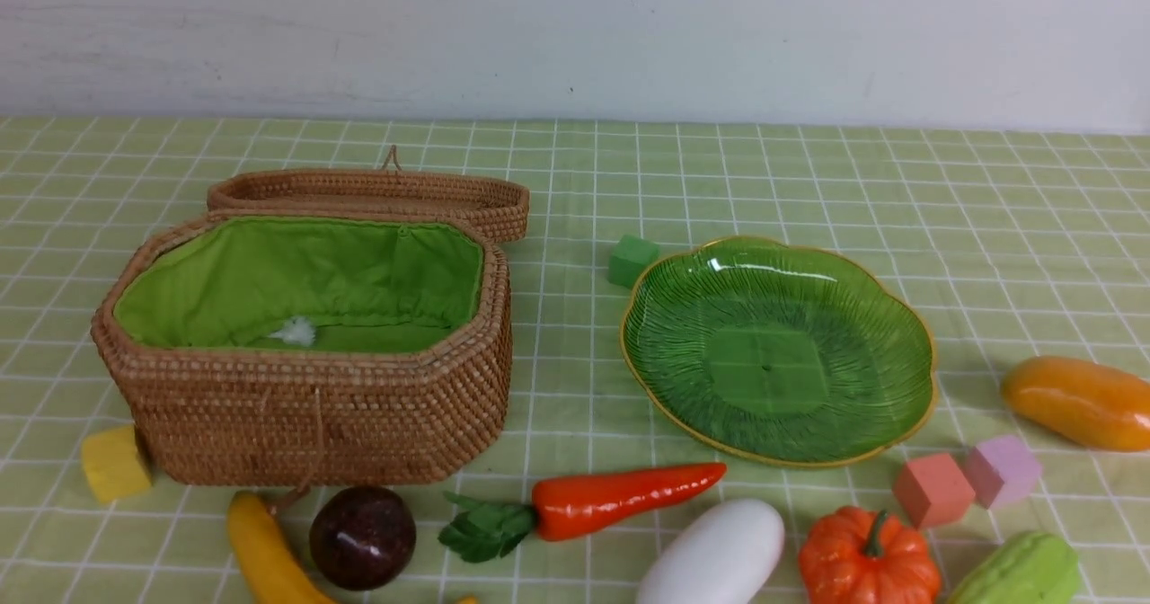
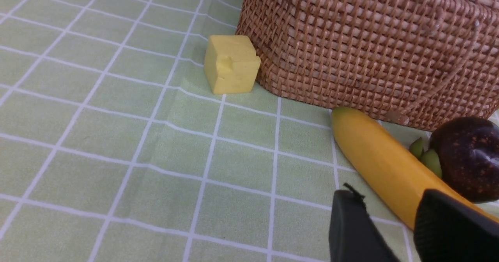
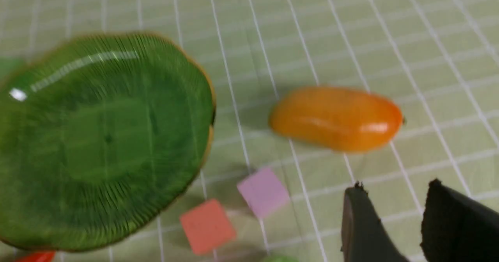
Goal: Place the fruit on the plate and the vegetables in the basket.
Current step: Use the right arm to grab a mango and put it into the right plate
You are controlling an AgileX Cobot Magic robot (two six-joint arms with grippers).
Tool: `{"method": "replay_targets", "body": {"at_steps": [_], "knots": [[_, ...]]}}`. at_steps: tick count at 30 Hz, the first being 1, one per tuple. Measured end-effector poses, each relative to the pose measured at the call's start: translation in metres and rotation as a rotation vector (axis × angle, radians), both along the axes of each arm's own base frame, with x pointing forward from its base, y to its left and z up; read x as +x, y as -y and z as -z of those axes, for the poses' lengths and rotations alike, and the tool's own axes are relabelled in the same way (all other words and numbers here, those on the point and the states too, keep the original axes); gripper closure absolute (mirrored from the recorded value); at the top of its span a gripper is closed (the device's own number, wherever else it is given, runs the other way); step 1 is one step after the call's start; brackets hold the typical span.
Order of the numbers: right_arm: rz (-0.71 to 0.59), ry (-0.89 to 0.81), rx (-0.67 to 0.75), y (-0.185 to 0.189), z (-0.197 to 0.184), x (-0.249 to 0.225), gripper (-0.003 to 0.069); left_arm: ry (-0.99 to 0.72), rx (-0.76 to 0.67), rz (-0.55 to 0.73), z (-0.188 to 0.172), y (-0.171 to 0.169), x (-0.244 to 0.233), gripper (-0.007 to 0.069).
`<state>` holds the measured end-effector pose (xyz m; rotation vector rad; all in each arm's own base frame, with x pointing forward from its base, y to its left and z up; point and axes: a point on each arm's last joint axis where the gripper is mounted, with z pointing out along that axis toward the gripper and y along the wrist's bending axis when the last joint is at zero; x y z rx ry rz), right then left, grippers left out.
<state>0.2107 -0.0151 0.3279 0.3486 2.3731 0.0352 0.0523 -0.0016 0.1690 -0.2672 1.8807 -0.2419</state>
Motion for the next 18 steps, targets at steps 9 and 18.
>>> {"method": "replay_targets", "body": {"at_steps": [9,18], "knots": [[-0.426,-0.334,-0.252,0.003,0.003,0.078,0.0418,0.0,0.0,0.0,0.0,0.0,0.0,0.0386],[-0.946,-0.463,-0.501,0.005,0.047,0.112,0.0367,0.0,0.0,0.0,0.0,0.0,0.0,0.0386]]}}
